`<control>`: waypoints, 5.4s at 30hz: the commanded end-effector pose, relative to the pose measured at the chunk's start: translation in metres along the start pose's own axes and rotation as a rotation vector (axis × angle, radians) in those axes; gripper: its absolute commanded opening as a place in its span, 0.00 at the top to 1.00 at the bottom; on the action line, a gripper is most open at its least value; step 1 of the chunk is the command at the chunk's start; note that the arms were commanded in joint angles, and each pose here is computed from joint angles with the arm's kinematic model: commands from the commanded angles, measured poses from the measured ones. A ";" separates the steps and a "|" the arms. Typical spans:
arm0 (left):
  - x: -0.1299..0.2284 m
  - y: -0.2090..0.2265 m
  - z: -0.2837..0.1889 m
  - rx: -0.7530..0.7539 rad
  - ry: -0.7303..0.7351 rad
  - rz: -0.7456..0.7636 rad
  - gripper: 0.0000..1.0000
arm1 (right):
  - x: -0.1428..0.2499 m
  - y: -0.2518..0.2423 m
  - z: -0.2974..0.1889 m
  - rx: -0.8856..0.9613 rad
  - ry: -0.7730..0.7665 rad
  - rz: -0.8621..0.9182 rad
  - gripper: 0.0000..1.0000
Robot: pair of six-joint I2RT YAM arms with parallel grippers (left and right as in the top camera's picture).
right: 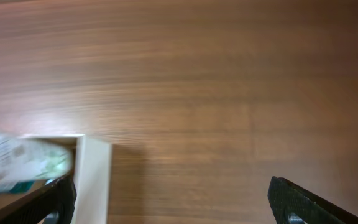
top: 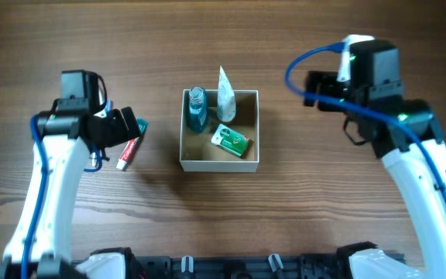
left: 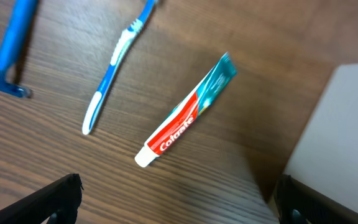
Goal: Pack container
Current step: 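Grasp the Colgate toothpaste tube with the left gripper, then place the toothpaste tube into the box with the left gripper, then grasp the blue toothbrush with the left gripper, then lower the toothbrush into the box and release it, then grasp the blue razor with the left gripper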
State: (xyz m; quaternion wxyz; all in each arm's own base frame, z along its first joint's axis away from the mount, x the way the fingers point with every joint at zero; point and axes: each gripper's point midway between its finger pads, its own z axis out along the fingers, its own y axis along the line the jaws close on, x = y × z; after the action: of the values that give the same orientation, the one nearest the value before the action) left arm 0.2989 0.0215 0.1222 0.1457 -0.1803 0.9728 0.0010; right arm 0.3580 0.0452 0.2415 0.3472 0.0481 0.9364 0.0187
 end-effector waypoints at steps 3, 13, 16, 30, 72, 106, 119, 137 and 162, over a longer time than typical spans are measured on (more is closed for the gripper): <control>0.022 0.007 0.076 -0.067 0.242 0.200 0.00 | 0.019 -0.018 0.036 0.056 0.128 0.102 0.00; 0.034 0.002 0.134 -0.037 0.343 0.270 0.19 | 0.026 -0.018 0.051 0.068 0.173 0.095 0.00; 0.034 -0.003 0.134 -0.011 0.343 0.265 0.26 | 0.027 -0.018 0.051 0.068 0.175 0.095 0.00; 0.019 -0.006 0.104 -0.007 0.316 0.258 0.96 | 0.036 -0.021 0.049 0.082 0.210 0.090 0.00; -0.059 0.010 -0.042 -0.015 -0.166 0.220 0.05 | 0.021 -0.064 0.052 0.127 0.165 0.286 0.00; -0.026 -0.109 -0.077 0.265 -0.257 0.746 0.96 | 0.022 -0.067 0.051 0.135 0.165 0.294 0.00; 0.074 -0.216 -0.054 0.283 -0.183 1.355 0.96 | 0.025 -0.067 0.051 0.139 0.181 0.293 0.00; -0.056 -0.054 -0.109 -0.029 -0.410 0.482 0.00 | 0.025 -0.067 0.051 0.138 0.180 0.291 0.00; -0.055 0.129 0.137 -0.021 0.183 -0.001 0.91 | 0.032 -0.067 0.049 0.142 0.208 0.265 0.00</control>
State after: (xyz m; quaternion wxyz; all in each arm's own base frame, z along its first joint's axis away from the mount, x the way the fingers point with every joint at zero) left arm 0.3416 0.1727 0.0017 0.0541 -0.1799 0.9821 0.0108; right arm 0.3599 -0.0176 0.1818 0.2435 0.1953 0.9500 0.0027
